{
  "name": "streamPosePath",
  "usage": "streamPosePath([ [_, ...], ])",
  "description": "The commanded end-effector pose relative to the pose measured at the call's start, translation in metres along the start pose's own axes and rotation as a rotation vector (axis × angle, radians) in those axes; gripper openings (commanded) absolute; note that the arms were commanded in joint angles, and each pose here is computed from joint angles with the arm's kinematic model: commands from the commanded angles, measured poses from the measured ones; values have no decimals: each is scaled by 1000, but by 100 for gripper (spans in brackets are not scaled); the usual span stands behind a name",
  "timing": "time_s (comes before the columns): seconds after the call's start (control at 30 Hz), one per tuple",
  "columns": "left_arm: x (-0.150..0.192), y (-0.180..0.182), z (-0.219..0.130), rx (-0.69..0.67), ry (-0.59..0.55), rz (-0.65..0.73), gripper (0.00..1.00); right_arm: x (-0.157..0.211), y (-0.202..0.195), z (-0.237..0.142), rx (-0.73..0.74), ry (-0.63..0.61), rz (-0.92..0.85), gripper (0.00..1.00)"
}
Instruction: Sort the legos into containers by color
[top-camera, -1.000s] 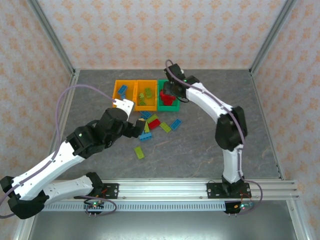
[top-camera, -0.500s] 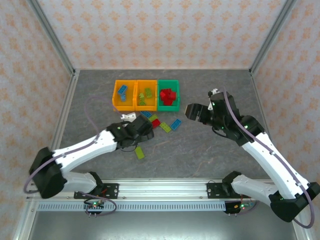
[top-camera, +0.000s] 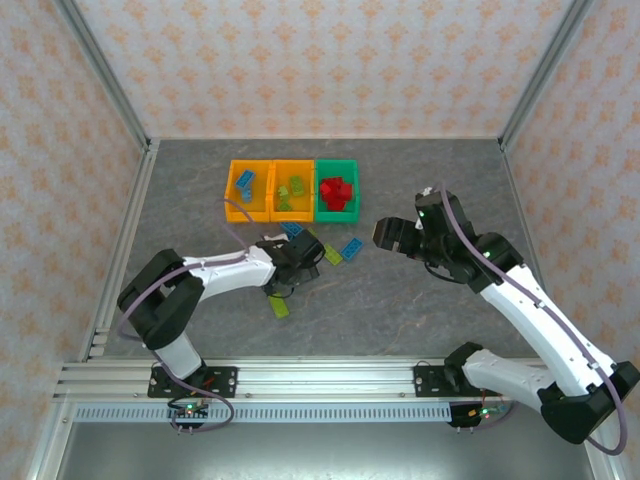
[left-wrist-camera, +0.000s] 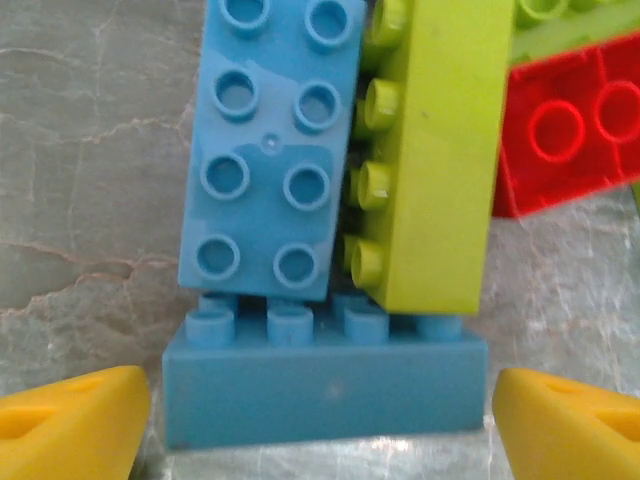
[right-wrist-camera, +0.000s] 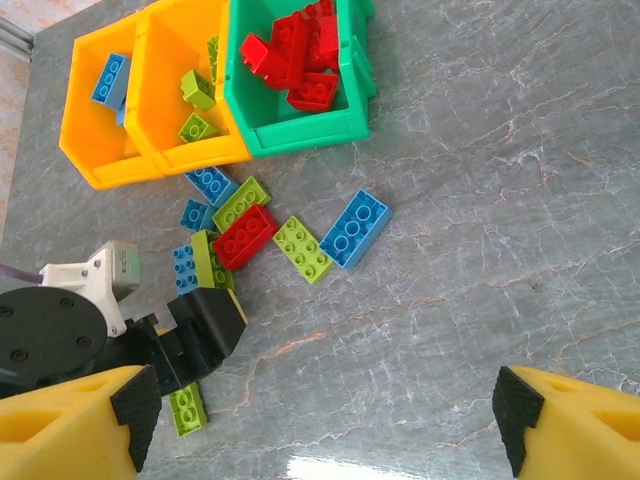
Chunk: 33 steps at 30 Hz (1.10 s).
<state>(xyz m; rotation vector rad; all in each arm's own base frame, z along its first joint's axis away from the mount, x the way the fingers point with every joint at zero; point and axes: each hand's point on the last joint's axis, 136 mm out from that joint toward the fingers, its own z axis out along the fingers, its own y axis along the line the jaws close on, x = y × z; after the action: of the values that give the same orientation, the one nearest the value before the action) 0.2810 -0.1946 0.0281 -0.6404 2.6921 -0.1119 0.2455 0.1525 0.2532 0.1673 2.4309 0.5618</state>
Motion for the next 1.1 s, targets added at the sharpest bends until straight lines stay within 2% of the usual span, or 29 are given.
streamPosePath([
  [0.0,-14,0,1,-14,-46,-11,83,4,-2,3,13,18,11,88],
  [0.3,-8,-6,0,26,8,73,61,21,37,19,-157,183,-9,88],
  [0.4,-10,-10,-18,61,14,84,56,24,44,25,-174,231,-7,88],
  [0.5,-22,-19,-56,136,-13,102,55,26,53,26,-208,250,-9,88],
  [0.6,-58,-14,-106,157,-179,99,54,23,59,26,-232,240,-6,88],
  [0.67,-95,0,-135,119,-348,87,54,21,58,27,-219,231,-3,88],
  [0.77,-147,18,-151,70,-463,17,54,21,53,29,-194,224,6,88],
  [0.83,-181,28,-151,31,-519,-37,54,22,53,29,-193,229,12,88],
  [0.93,-228,38,-136,6,-542,-128,54,23,53,26,-194,227,12,88],
  [1.07,-274,29,-98,45,-493,-195,54,23,47,22,-174,201,12,88],
])
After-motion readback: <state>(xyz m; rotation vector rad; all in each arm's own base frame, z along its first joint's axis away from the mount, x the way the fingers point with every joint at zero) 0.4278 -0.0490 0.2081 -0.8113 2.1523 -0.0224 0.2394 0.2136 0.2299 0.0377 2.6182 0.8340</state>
